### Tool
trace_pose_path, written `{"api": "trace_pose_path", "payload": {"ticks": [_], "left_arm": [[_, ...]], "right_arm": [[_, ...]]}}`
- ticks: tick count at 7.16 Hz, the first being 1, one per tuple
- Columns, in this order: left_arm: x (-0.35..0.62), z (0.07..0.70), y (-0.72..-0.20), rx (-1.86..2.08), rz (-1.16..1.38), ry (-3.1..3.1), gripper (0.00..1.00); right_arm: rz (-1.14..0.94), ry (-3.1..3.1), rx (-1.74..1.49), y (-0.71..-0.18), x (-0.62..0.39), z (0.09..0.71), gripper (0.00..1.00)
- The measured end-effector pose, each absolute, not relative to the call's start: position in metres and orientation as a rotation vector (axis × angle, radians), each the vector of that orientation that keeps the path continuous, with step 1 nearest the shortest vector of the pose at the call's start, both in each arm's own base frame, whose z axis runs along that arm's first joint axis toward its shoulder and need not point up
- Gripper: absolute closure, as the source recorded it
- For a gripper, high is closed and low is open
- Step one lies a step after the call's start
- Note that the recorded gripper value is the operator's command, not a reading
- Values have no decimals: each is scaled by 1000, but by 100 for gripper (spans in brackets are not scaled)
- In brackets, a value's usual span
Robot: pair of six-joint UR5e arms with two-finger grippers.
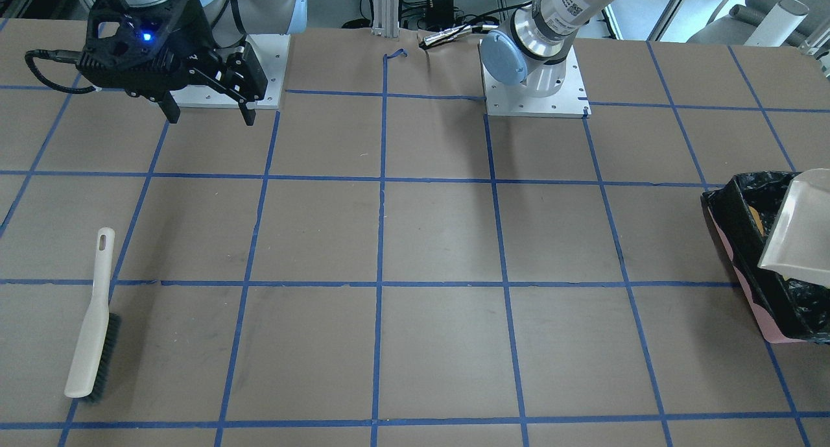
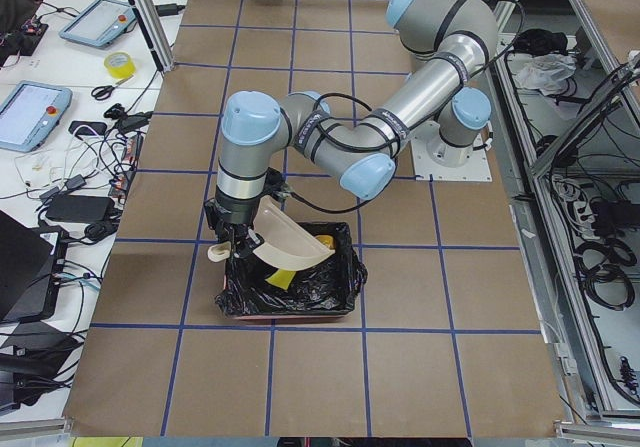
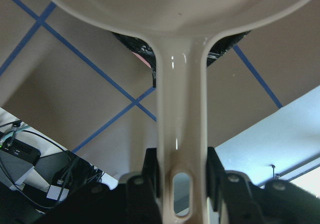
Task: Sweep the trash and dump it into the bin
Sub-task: 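Bring the empty dustpan back with the left gripper and set it on the table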
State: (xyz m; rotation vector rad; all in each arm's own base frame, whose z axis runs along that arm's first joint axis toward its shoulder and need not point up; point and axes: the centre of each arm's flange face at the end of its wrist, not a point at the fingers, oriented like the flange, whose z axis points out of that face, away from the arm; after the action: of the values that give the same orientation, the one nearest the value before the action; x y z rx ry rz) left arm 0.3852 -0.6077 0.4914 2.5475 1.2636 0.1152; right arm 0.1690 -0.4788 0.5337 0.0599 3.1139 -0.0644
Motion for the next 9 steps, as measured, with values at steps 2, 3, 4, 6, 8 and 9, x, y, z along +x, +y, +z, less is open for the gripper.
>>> {"api": "trace_pose_path", "payload": {"ticks": [2, 3, 4, 6, 8, 9], "left_arm": [[306, 490, -641, 2545, 40, 1397, 100], [270, 485, -654, 2535, 7, 1480, 100], [234, 477, -669, 2519, -19, 1557, 100], [157, 450, -700, 2468, -51, 1722, 100], [102, 403, -717, 2370, -49, 1972, 100], [89, 378, -720, 2314, -39, 2085, 100]], "right_arm": [[-92, 3121, -15, -483, 169, 533, 0], [-98, 3125, -71, -484, 168, 532, 0], [-96, 3128, -101, -485, 168, 530, 0], [-91, 3128, -132, -486, 166, 527, 0], [-86, 3124, -228, -487, 164, 525, 0], [-81, 3121, -252, -487, 164, 524, 0]]}}
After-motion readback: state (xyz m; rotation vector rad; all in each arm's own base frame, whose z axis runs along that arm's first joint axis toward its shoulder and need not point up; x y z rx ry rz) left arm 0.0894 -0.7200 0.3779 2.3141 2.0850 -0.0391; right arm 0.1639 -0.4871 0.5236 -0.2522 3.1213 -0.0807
